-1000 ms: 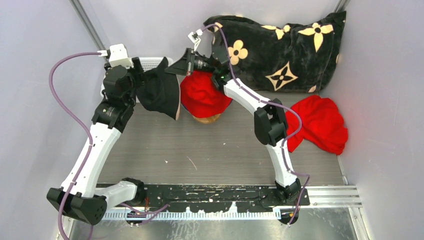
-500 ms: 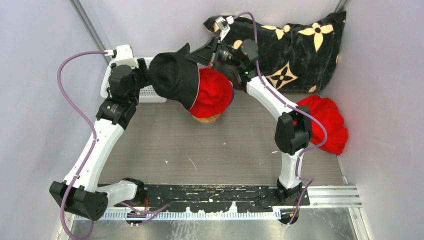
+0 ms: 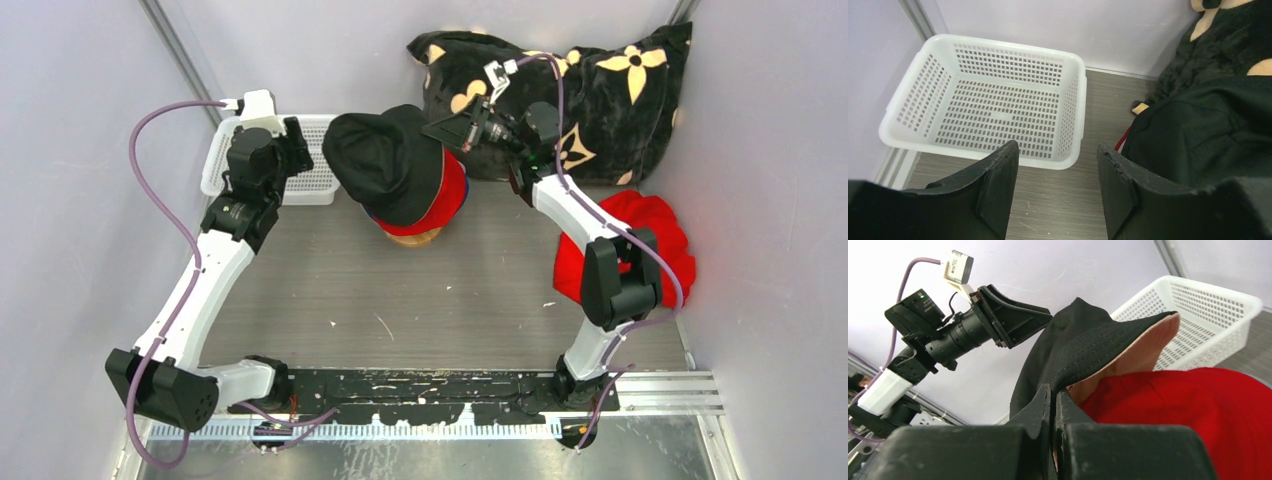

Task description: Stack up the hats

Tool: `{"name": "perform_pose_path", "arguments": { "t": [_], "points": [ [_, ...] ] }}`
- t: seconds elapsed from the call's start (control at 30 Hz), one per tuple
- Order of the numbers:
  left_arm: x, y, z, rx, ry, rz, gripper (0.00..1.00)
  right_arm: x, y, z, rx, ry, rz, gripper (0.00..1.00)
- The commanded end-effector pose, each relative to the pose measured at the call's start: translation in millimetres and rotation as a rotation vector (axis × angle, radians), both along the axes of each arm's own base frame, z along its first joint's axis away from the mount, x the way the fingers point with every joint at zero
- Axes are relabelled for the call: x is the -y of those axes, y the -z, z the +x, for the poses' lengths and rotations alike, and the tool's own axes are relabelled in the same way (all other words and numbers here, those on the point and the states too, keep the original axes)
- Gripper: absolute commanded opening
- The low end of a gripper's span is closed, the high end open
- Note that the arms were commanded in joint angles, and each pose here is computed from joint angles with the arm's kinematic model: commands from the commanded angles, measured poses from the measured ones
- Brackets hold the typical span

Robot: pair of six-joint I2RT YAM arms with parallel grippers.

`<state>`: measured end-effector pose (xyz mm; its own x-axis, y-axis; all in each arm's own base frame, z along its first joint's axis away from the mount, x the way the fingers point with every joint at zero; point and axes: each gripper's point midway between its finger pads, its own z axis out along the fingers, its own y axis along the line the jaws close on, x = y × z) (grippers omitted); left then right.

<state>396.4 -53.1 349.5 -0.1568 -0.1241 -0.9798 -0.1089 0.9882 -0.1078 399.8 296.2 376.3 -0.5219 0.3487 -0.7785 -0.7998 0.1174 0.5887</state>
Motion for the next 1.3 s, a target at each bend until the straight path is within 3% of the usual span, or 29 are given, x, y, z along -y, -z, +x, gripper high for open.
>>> {"name": "perform_pose_path", "arguments": {
  "t": [0.0, 0.5, 0.97, 1.27],
  "points": [
    [6.7, -18.1, 6.8, 0.072, 0.024, -0.045, 0.59, 28.0, -27.8, -12.0, 0.125, 0.062, 0.026, 0.01],
    [19.2, 3.3, 18.8, 0.04, 0.067, -0.064, 0.58, 85.2, 59.0, 28.3, -0.062, 0.205, -0.014, 0.01],
    [33.5, 37.9, 25.0, 0.025, 0.121, -0.108, 0.58, 91.1, 150.9, 46.9, -0.232, 0.249, -0.096, 0.01],
    [64.4, 67.0, 33.6, 0.004, 0.263, -0.161, 0.59, 92.1, 166.7, 59.5, -0.258, 0.271, -0.121, 0.01]
  ]
}}
